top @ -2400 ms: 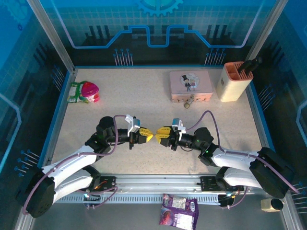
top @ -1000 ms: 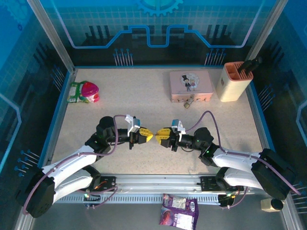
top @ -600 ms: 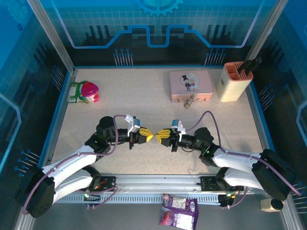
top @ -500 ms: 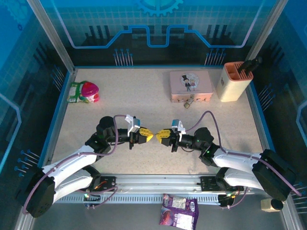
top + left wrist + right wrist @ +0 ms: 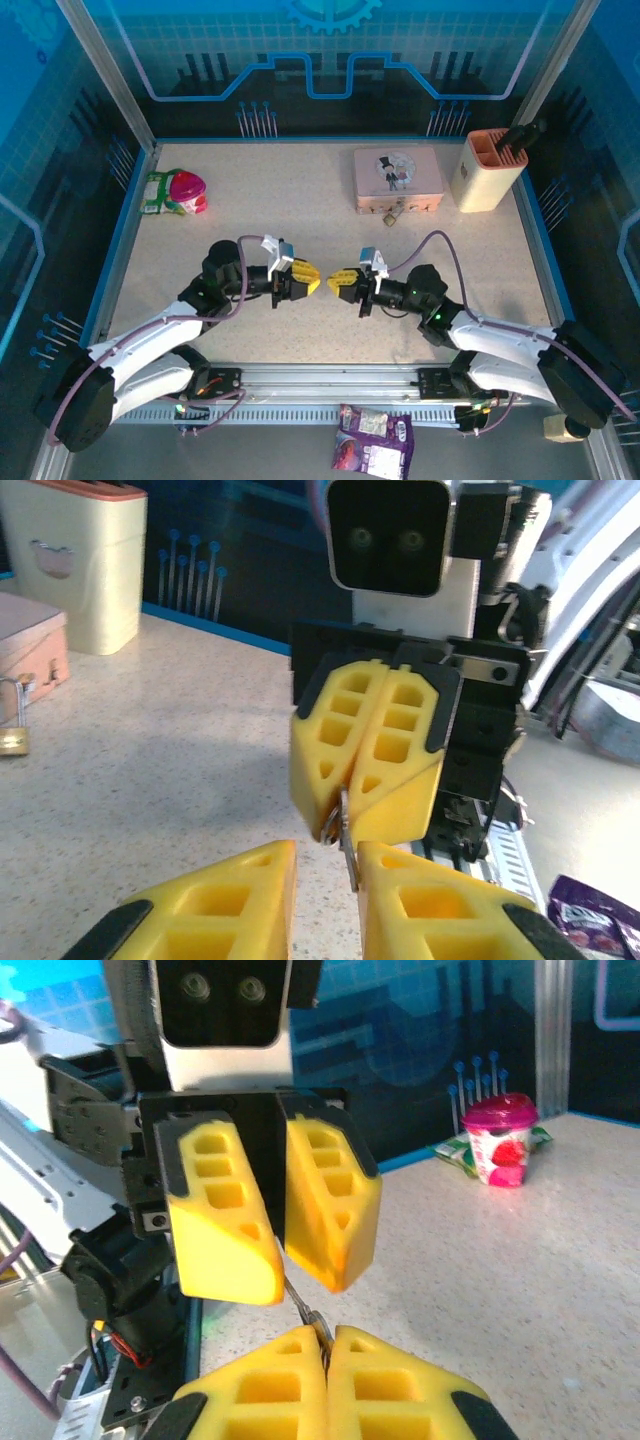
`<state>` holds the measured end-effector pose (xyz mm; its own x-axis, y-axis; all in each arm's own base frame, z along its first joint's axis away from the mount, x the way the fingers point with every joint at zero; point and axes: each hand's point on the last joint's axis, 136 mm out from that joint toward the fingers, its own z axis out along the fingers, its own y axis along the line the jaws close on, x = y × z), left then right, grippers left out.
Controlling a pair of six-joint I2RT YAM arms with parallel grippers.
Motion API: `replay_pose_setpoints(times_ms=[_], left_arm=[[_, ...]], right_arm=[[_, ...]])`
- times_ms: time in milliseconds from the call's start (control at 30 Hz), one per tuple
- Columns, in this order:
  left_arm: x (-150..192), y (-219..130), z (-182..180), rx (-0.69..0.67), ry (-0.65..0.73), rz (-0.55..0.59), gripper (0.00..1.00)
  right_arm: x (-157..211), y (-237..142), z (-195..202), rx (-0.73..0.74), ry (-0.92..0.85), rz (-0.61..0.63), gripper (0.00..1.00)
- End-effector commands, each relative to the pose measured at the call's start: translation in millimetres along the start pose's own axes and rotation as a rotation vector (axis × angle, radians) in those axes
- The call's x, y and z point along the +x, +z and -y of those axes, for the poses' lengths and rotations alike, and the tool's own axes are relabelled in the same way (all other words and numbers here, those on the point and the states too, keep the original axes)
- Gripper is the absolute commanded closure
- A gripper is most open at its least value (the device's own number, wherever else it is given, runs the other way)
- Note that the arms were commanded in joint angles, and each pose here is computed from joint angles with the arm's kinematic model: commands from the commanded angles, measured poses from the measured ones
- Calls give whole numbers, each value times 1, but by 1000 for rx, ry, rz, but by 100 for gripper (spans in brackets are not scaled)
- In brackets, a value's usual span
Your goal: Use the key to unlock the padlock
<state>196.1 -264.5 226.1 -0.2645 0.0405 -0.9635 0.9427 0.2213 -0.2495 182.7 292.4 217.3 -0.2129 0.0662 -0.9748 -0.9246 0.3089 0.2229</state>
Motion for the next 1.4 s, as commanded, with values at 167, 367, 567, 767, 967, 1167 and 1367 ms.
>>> replay_pose_setpoints(times_ms=[167, 367, 567, 767, 967, 1167, 1367], left_arm=[[-32, -7, -47, -277, -232, 32, 63], [-34, 18, -72, -282, -348, -32, 64], [-8, 77, -121, -321, -495, -164, 63], [21, 146, -153, -348, -441, -294, 62], [46, 203, -181, -428, -348, -393, 60], [66, 232, -218, -588, -350, -427, 57], [85, 241, -244, -700, -422, -454, 53]], right_arm=[[-12, -47, 70, 446, 92, -98, 100], [-32, -102, 91, 727, 53, -90, 100], [-58, -154, 90, 874, 11, -40, 100], [-75, -188, 70, 902, -16, 56, 100], [-88, -211, 54, 908, -31, 153, 100], [-88, -216, 49, 892, -25, 205, 100], [-89, -215, 44, 866, -26, 223, 100]])
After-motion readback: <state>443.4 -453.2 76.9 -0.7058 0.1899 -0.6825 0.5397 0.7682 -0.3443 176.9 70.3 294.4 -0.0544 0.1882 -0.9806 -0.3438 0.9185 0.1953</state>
